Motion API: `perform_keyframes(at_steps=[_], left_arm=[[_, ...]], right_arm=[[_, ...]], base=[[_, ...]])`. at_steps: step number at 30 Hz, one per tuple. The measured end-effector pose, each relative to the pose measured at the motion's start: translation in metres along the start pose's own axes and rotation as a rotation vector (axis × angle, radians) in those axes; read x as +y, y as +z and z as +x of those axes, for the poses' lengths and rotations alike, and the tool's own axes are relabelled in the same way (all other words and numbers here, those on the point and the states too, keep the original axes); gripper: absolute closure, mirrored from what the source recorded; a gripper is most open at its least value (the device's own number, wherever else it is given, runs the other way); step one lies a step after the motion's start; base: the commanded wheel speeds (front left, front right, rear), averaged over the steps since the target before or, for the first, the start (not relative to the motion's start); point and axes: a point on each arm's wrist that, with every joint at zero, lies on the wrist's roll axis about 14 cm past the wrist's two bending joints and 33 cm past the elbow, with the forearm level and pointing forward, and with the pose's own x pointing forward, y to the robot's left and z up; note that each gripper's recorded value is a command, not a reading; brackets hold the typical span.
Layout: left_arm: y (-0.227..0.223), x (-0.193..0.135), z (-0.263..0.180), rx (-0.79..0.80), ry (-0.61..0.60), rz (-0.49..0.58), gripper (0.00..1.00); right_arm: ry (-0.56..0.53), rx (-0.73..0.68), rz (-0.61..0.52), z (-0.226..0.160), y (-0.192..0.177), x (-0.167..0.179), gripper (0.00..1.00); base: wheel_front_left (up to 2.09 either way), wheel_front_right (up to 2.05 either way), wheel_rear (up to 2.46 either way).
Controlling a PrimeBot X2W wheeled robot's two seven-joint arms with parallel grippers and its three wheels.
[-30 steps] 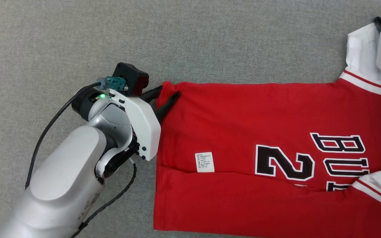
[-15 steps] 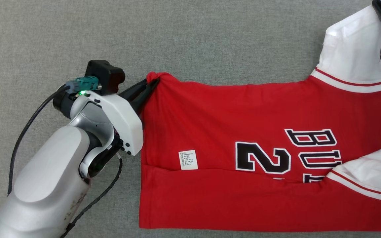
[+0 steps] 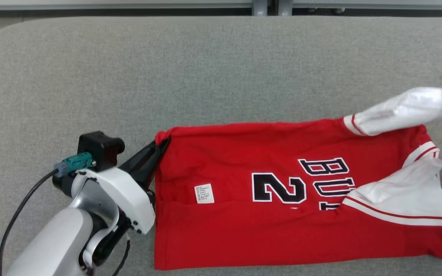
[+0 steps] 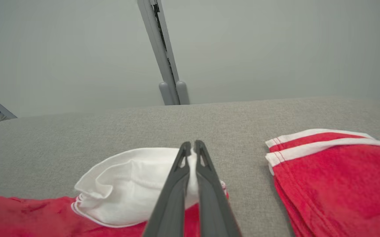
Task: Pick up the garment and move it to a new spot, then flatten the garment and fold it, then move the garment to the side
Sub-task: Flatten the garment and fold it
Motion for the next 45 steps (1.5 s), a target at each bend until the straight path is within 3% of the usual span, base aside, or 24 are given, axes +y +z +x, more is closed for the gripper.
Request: perform_keyframes(at_steps=[8, 10, 11, 12, 13, 18, 22, 26, 37, 45], left_arm=[[-0.026, -0.013, -0.032, 0.010, 0.021, -0.065, 1.00], [-0.040, -0.014, -0.036, 0.033, 0.040, -0.077, 0.80], [-0.047, -0.012, -0.038, 0.046, 0.059, -0.070, 0.62], [-0.055, -0.012, -0.040, 0.060, 0.069, -0.066, 0.00], [-0.064, -0.012, -0.043, 0.077, 0.077, -0.075, 0.00], [-0.088, 0.005, -0.066, 0.078, 0.224, -0.086, 0.00], [-0.066, 0.042, -0.096, -0.129, 0.467, -0.080, 0.00], [-0.061, 0.051, -0.107, -0.188, 0.555, -0.081, 0.00], [-0.056, 0.048, -0.112, -0.268, 0.607, -0.116, 0.00], [-0.057, 0.052, -0.120, -0.293, 0.621, -0.108, 0.00]], right_arm=[[-0.053, 0.073, 0.134, -0.074, -0.047, 0.012, 1.00], [-0.066, 0.114, 0.146, -0.084, -0.064, 0.014, 1.00], [-0.074, 0.128, 0.150, -0.088, -0.069, 0.014, 0.89], [-0.082, 0.143, 0.143, -0.090, -0.075, 0.013, 0.07], [-0.099, 0.153, 0.127, -0.093, -0.079, 0.009, 0.00], [-0.127, 0.166, 0.082, -0.103, -0.076, -0.002, 0.00], [-0.179, 0.130, 0.009, -0.107, -0.045, -0.024, 0.00], [-0.169, 0.221, -0.018, -0.092, -0.057, -0.021, 0.00], [-0.189, 0.483, -0.036, -0.072, -0.132, -0.024, 0.00], [-0.241, 0.529, -0.050, -0.072, -0.145, -0.045, 0.00]], base=[[0.00, 0.00, 0.00], [0.00, 0.00, 0.00], [0.00, 0.00, 0.00], [0.00, 0.00, 0.00], [0.00, 0.00, 0.00], [0.00, 0.00, 0.00], [0.00, 0.00, 0.00], [0.00, 0.00, 0.00], [0.00, 0.00, 0.00], [0.00, 0.00, 0.00]])
